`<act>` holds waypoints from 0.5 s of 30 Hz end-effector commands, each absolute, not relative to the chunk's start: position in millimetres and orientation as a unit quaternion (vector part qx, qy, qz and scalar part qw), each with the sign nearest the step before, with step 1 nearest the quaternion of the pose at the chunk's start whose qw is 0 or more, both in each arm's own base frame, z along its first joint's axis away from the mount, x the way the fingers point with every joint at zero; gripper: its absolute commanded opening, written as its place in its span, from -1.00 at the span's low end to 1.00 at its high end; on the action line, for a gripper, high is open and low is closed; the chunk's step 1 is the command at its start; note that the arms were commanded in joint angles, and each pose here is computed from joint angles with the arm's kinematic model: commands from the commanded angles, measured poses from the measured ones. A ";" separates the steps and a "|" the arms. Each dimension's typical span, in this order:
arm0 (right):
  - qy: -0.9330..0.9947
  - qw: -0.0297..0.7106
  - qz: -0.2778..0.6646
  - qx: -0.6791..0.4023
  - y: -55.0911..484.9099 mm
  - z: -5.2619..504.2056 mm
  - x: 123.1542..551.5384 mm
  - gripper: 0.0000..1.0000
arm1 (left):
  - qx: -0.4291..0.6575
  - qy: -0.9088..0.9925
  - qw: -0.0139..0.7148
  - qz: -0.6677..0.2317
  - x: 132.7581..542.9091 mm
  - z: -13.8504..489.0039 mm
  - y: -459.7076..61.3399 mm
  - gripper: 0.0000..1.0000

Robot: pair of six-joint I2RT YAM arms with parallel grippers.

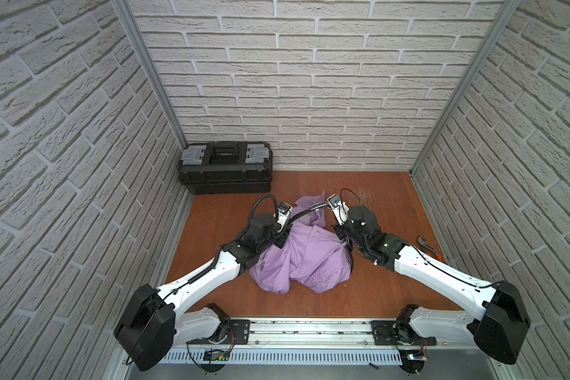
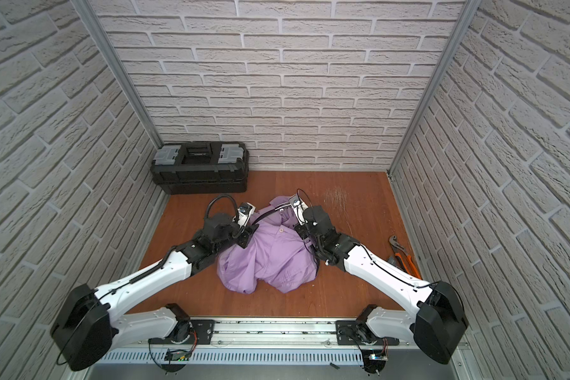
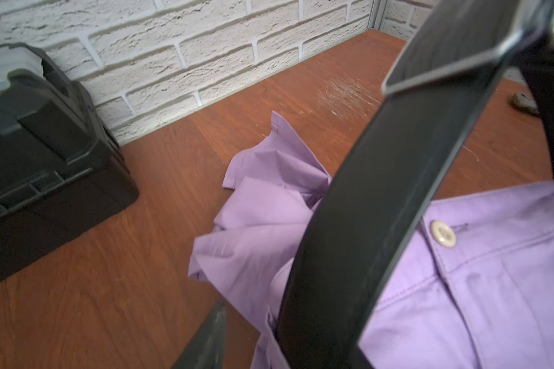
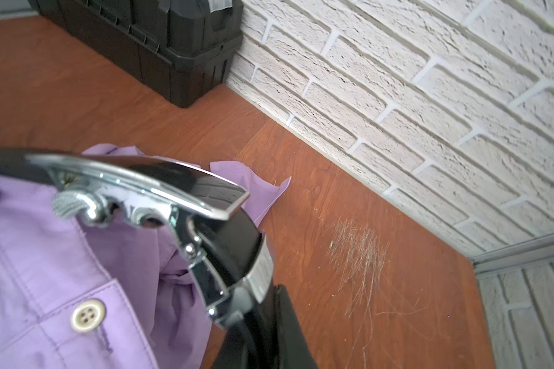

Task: Remove the belt from the trousers
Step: Adjust the trousers at the center of the board.

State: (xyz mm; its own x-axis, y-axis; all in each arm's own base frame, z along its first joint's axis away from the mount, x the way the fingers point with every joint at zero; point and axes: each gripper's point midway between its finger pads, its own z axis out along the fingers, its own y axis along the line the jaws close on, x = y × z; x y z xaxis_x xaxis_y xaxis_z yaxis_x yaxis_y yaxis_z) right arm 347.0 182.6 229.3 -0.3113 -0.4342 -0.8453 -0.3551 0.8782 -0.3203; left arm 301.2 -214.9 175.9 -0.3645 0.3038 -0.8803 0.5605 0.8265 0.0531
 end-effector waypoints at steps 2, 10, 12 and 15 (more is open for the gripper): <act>0.789 0.587 0.001 -0.181 177.9 263.1 354.1 -0.95 | 0.220 0.827 0.500 -0.132 290.4 165.1 -193.0 0.24; 0.795 0.547 0.042 -0.259 208.5 258.8 350.6 -0.95 | 0.290 0.742 0.592 -0.122 282.6 258.1 -198.1 0.64; 0.797 0.541 0.044 -0.266 211.0 257.9 350.4 -0.95 | 0.322 0.734 0.585 -0.122 284.0 266.2 -208.1 0.63; 0.795 0.540 0.050 -0.272 213.6 259.3 349.3 -0.95 | 0.371 0.733 0.559 -0.112 291.1 262.4 -225.8 0.64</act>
State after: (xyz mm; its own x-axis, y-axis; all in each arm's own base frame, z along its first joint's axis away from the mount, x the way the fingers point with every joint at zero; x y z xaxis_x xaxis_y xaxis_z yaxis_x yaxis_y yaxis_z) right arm 345.5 204.6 230.2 -0.3304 -0.4269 -0.8417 -0.4747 0.8460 -0.2428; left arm 289.8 -211.8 270.2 -0.1324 0.3106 -0.9413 0.6052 0.7774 0.1714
